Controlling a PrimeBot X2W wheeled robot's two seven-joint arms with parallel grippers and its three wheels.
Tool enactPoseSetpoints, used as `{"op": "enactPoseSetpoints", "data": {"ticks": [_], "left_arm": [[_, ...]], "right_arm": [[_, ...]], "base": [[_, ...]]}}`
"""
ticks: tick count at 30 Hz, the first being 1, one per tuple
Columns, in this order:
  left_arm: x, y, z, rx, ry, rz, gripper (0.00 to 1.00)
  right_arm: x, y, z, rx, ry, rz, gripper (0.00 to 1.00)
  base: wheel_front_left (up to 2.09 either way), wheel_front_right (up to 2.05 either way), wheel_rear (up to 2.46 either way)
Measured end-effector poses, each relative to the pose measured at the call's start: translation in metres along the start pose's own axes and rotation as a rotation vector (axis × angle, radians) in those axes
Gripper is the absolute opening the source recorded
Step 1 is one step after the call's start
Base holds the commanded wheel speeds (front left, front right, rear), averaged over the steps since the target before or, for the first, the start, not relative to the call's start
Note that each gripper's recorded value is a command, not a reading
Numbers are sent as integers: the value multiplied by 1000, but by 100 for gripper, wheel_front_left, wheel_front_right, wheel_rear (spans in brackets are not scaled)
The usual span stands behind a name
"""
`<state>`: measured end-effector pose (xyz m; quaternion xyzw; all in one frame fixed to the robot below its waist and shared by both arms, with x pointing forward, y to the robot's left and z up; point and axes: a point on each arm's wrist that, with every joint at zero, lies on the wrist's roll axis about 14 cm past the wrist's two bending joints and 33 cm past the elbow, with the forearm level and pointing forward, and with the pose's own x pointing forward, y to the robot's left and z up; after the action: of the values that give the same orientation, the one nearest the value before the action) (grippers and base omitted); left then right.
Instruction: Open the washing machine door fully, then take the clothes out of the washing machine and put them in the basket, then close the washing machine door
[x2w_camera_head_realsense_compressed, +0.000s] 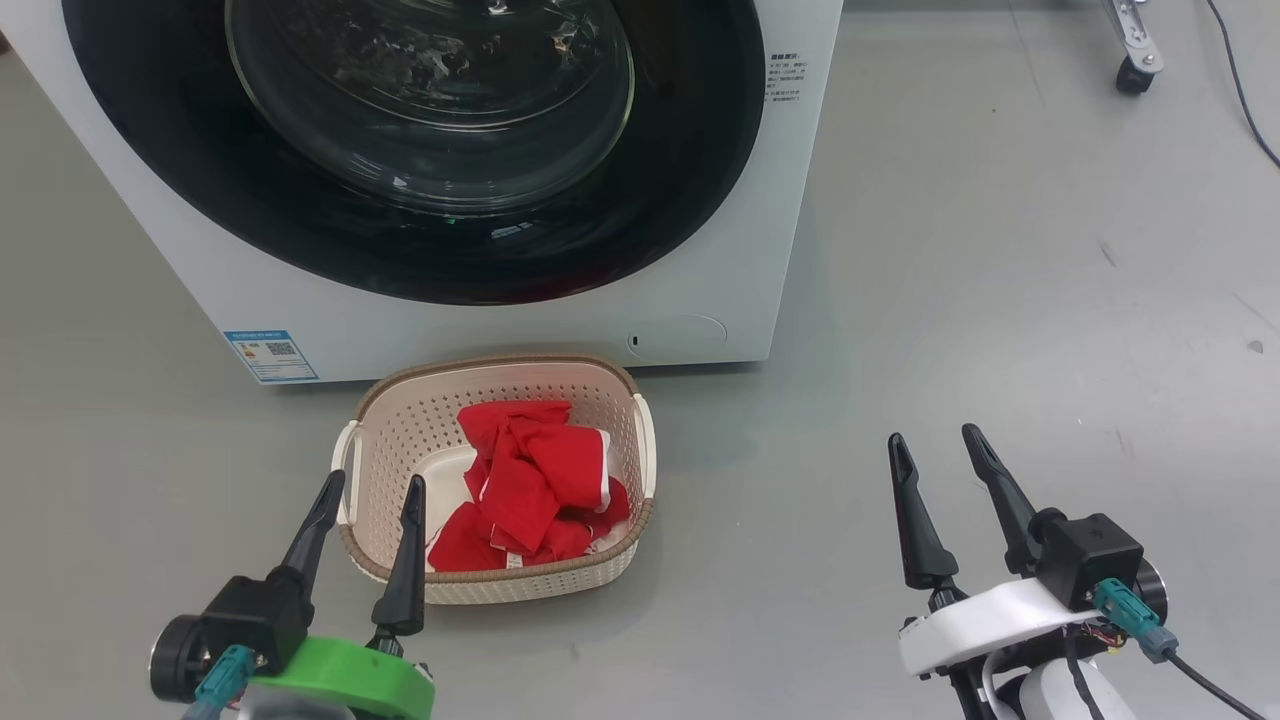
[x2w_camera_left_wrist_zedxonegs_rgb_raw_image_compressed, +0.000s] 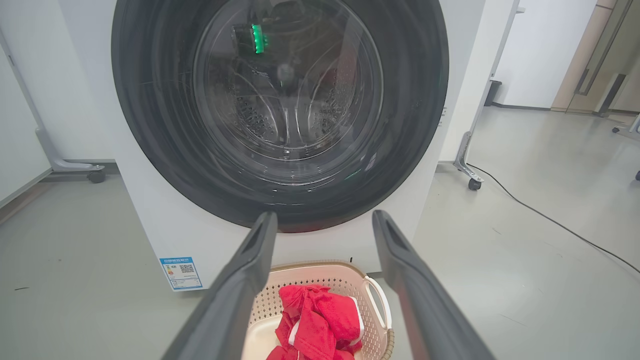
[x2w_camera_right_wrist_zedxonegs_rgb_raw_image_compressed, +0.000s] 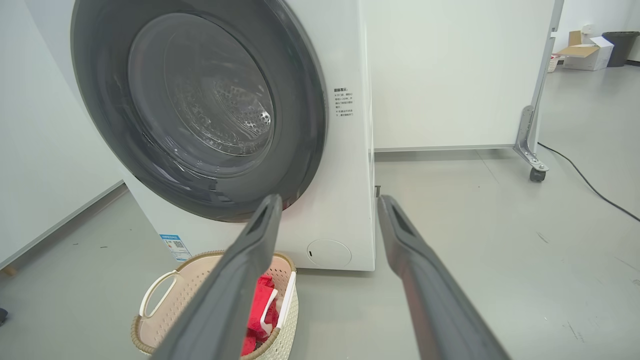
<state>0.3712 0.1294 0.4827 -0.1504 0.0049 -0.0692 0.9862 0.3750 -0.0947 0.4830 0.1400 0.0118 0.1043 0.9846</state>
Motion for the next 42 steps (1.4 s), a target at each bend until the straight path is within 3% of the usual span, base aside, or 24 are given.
{"op": "enactPoseSetpoints", "data": {"ticks": [30, 31, 36, 42], "left_arm": [[-4, -7, 1, 1, -2, -19, 100], [-4, -7, 0, 0, 3, -18, 0], [-12, -5, -19, -13, 62, -3, 0], [-13, -4, -18, -60, 57, 7, 0]], "right_arm": [[-8, 3, 2, 6, -6, -10, 100], [-9, 2, 0, 6, 0, -11, 0], [-19, -1, -20, 12, 65, -29, 0], [-22, -1, -17, 69, 53, -40, 0]], "base": [[0, 0, 0], [0, 0, 0], [0, 0, 0], [0, 0, 0]]}}
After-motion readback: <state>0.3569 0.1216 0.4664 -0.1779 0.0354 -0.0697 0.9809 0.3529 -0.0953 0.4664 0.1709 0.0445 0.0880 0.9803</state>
